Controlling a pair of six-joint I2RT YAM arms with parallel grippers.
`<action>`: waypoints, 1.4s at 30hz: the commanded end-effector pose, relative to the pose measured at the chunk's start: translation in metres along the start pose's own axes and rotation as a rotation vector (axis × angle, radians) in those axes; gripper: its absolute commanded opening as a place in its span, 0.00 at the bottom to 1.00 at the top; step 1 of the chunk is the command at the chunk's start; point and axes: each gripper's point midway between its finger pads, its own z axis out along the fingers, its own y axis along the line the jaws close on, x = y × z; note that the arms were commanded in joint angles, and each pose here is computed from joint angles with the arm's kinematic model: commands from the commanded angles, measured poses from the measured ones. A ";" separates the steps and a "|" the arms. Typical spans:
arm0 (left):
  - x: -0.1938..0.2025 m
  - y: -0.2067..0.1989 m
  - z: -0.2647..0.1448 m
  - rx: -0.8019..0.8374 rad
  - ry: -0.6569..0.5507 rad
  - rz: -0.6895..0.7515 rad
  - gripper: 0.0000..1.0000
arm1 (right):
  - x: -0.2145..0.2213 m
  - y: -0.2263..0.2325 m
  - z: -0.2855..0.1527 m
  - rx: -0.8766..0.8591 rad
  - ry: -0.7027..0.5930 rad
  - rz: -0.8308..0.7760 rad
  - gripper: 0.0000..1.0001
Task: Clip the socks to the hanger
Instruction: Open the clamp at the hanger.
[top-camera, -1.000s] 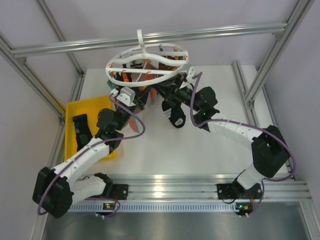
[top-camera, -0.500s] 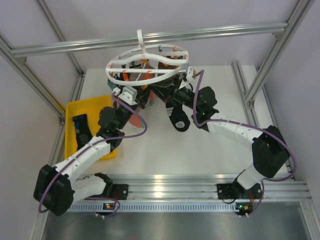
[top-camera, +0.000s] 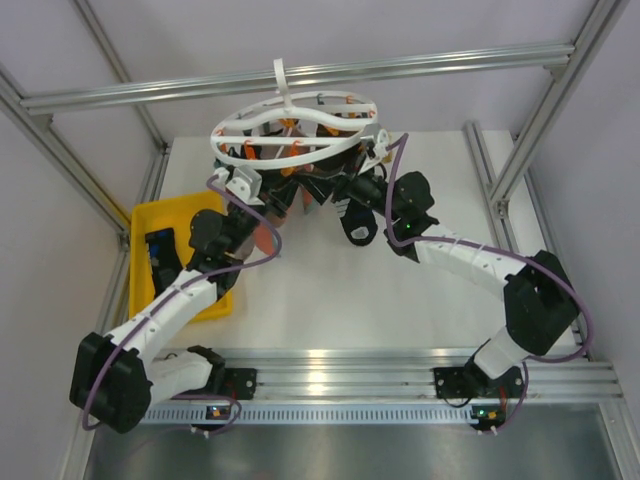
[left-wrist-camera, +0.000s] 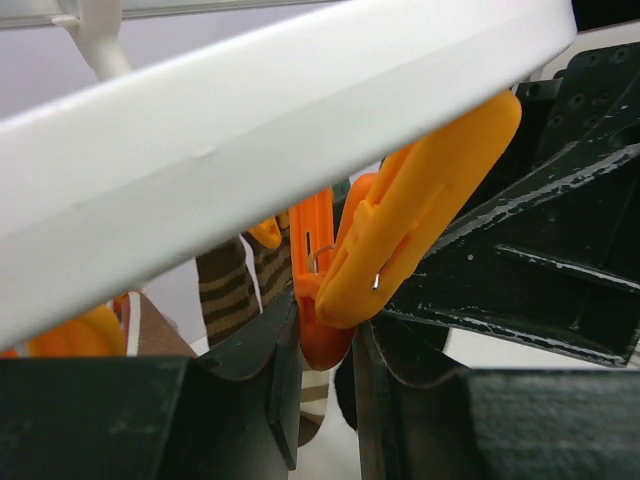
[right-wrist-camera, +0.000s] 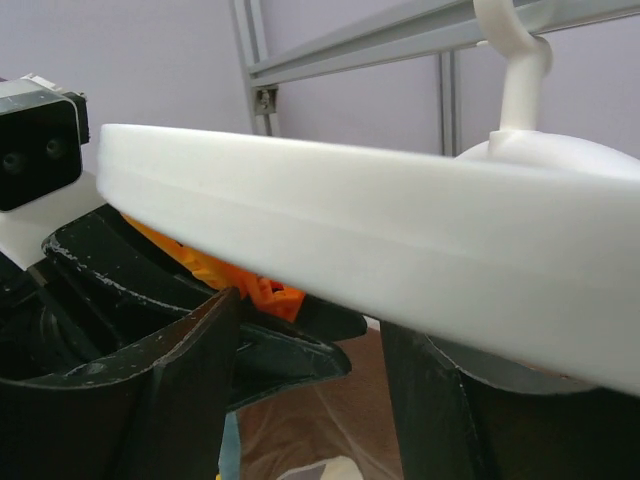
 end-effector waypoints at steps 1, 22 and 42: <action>-0.024 0.003 0.003 0.018 -0.066 -0.069 0.00 | -0.050 -0.007 0.010 0.029 -0.135 -0.062 0.57; -0.018 -0.022 -0.001 0.186 -0.037 -0.186 0.00 | -0.083 0.010 0.028 -0.034 -0.267 -0.127 0.58; -0.011 -0.018 -0.008 0.198 0.004 -0.194 0.31 | -0.094 0.030 0.034 -0.127 -0.307 -0.146 0.01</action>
